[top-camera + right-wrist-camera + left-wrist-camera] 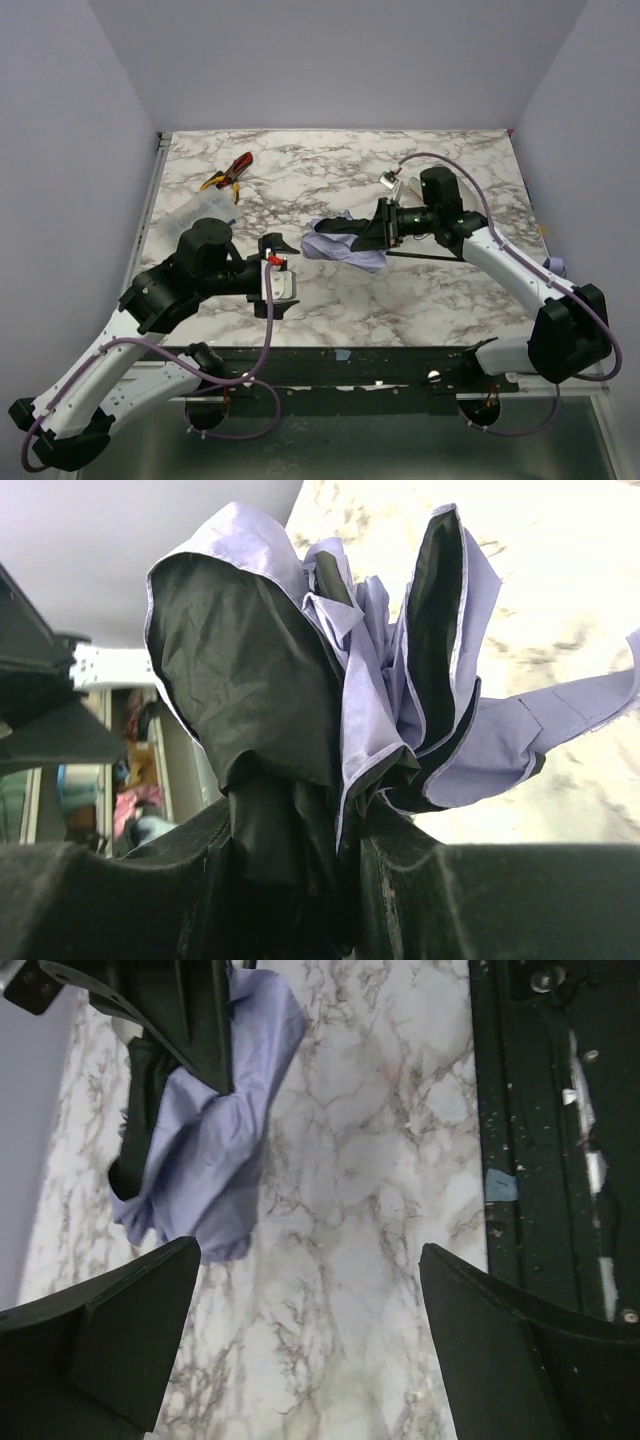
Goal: Open the umbrella
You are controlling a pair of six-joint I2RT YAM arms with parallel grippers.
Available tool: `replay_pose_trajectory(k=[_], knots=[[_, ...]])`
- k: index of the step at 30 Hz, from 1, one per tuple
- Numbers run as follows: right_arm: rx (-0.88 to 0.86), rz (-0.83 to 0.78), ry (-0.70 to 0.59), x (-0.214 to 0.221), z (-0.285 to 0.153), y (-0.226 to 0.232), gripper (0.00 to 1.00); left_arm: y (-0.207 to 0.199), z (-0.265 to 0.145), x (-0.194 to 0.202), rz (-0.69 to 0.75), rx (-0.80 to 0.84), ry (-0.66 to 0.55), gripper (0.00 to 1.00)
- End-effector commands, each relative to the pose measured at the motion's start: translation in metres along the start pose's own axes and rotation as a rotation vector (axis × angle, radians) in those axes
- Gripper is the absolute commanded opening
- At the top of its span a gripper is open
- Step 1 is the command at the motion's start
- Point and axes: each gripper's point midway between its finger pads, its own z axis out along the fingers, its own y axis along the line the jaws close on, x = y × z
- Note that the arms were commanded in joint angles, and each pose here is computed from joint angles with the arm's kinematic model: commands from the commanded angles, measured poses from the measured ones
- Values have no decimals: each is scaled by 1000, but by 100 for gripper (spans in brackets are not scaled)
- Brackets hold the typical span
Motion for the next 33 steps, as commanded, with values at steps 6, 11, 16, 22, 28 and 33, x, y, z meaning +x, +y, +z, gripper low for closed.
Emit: replay_pose_trajectory(k=[6,11,16,22,28,33], knots=[[-158,-155,77,9,3,49,0,61,36,-6,258,-166,160,93],[-210,-189,96,12,4,63,0,61,60,10,282,-135,220,92],[-253,-239,130,18,5,76,0,75,73,25,278,-182,286,73],[-251,-273,133,18,5,76,0,68,79,45,262,-151,336,54],[-284,-276,170,25,8,84,0,51,83,60,229,-95,344,86],[-318,-292,189,29,10,92,0,44,89,63,217,-74,334,82]])
